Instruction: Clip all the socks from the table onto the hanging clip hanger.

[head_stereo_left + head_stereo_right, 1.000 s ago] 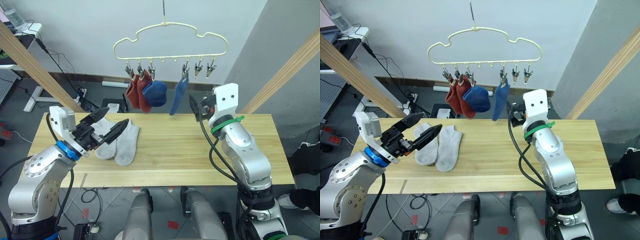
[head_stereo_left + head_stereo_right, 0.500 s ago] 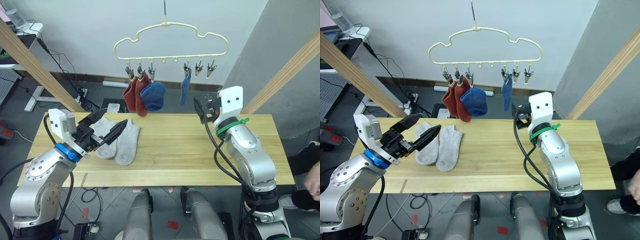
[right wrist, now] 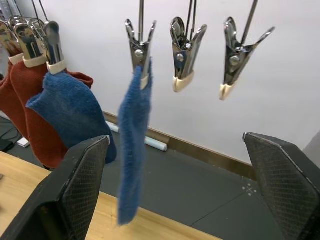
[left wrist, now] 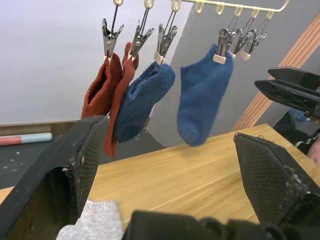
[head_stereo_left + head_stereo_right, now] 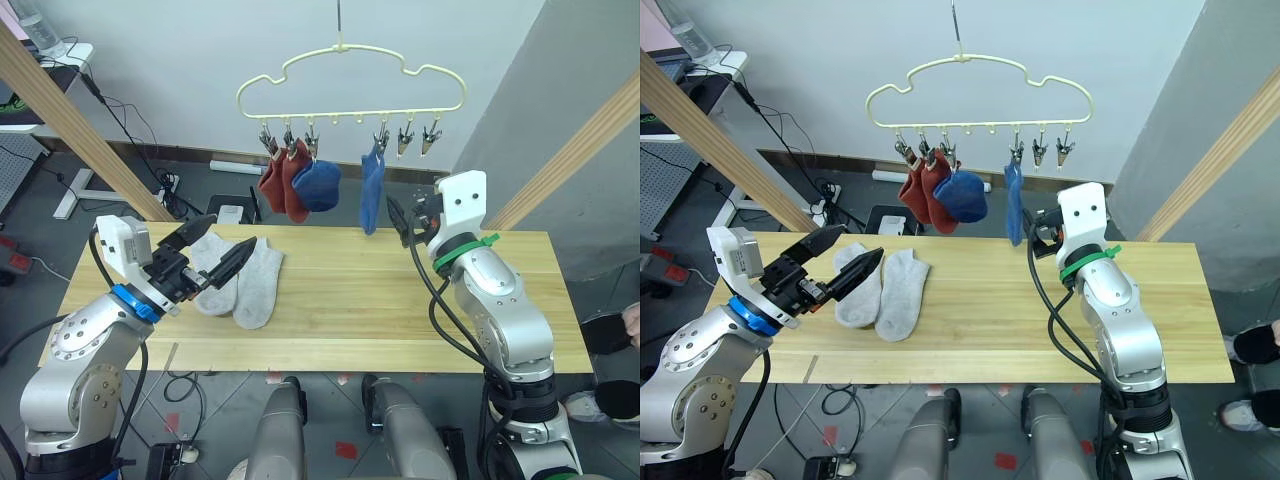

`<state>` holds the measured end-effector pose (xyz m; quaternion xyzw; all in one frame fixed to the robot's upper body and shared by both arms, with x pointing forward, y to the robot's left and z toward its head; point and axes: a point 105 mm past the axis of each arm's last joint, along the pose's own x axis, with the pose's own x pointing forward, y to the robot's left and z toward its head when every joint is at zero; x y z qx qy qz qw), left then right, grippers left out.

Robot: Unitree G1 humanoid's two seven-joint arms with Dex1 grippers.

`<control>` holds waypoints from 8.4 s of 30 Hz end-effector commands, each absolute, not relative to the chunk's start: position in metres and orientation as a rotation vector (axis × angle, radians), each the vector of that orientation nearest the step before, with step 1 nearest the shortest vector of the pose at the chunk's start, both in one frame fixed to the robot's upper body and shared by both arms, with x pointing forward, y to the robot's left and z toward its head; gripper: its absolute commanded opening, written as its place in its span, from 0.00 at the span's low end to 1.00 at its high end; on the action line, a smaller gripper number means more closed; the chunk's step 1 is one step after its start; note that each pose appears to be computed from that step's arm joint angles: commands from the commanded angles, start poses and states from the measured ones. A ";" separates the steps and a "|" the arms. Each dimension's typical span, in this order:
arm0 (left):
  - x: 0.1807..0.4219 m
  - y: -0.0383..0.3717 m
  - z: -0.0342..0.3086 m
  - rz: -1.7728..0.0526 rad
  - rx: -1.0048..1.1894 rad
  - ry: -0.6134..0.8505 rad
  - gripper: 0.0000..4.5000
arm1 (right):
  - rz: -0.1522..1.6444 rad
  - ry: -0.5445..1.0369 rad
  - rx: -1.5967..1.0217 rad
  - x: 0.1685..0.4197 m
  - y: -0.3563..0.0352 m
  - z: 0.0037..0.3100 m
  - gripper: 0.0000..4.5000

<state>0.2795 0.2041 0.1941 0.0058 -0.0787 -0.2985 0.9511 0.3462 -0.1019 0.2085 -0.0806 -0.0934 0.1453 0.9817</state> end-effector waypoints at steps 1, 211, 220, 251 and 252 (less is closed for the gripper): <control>0.272 0.203 0.205 -0.621 0.039 -0.198 0.99 | 0.288 -0.243 -0.162 0.341 -0.102 0.223 1.00; 0.268 0.161 0.220 -0.821 -0.017 -0.219 1.00 | 0.203 -0.351 -0.043 0.406 -0.069 0.281 0.45; 0.267 0.161 0.219 -0.820 -0.015 -0.217 1.00 | 0.235 -0.342 -0.013 0.406 -0.060 0.281 0.45; 0.265 0.161 0.218 -0.820 -0.019 -0.211 1.00 | 0.346 -0.295 0.079 0.405 -0.042 0.273 0.45; 0.265 0.161 0.218 -0.821 -0.019 -0.211 1.00 | 0.347 -0.292 0.082 0.405 -0.041 0.273 0.45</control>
